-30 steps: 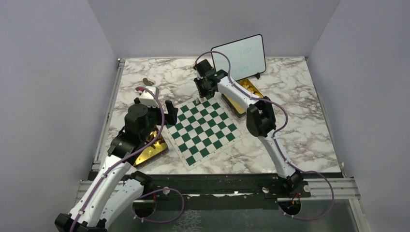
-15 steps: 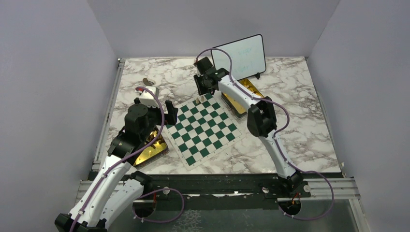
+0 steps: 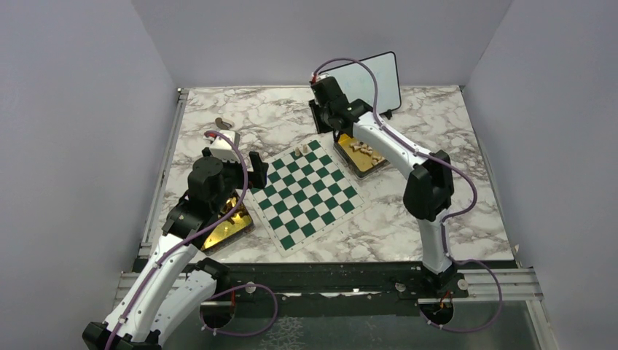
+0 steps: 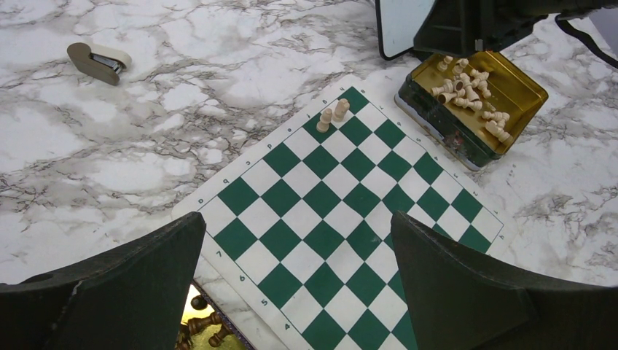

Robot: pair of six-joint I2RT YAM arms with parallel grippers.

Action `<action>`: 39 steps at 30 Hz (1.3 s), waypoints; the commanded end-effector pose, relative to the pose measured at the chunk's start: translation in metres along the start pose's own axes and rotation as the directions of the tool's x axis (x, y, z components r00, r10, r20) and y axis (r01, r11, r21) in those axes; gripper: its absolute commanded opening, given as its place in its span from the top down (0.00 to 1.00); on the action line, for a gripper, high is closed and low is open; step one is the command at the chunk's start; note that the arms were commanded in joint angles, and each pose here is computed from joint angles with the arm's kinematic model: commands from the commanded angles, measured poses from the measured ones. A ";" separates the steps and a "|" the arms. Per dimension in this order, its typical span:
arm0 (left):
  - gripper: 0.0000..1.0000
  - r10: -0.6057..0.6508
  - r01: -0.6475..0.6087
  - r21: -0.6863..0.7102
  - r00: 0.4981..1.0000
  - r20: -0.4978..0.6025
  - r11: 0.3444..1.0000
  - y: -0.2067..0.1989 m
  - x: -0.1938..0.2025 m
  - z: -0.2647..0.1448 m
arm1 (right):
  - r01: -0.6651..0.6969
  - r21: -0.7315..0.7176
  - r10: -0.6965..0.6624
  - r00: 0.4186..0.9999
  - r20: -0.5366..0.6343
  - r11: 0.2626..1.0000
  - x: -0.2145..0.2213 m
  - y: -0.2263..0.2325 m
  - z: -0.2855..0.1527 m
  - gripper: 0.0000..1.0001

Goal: Set up the chess pieces on the board
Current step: Pick up the chess piece from the storage box.

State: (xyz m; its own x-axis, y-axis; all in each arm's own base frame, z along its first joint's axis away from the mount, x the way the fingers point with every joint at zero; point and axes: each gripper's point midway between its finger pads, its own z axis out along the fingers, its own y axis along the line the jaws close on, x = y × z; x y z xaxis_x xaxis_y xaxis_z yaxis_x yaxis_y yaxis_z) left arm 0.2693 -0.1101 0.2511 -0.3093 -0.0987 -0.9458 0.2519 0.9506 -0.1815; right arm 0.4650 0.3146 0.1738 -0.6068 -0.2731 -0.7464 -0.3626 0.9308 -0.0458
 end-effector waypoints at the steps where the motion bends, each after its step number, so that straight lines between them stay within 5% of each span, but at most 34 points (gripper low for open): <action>1: 0.01 0.006 -0.006 0.004 1.000 0.008 1.000 -0.001 0.000 0.000 | 0.020 0.141 -0.026 0.999 0.041 0.990 0.000 -0.043 -0.013 0.65; 11: 0.01 0.008 -0.008 0.008 1.000 0.003 1.000 -0.002 0.002 0.001 | -0.055 0.221 0.063 0.998 -0.030 0.974 0.047 -0.114 0.009 0.65; 19: 0.01 0.010 -0.010 0.005 1.000 -0.005 1.000 -0.001 0.003 0.002 | -0.131 0.269 0.124 0.991 0.043 0.954 0.046 -0.154 0.039 0.67; 39: 0.01 0.014 -0.014 -0.014 1.000 -0.015 1.000 0.002 0.006 0.004 | -0.142 0.251 0.145 0.989 0.005 0.957 0.070 -0.170 0.095 0.69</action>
State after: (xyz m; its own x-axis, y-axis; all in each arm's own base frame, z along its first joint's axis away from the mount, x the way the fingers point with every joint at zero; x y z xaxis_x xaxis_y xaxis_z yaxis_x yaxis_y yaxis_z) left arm 0.2705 -0.1107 0.2457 -0.3234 -0.0924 -0.9417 0.2492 0.9518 -0.1789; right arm 0.5343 0.1603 0.0601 -0.6851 -0.1428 -0.7143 -0.0898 0.9897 -0.1118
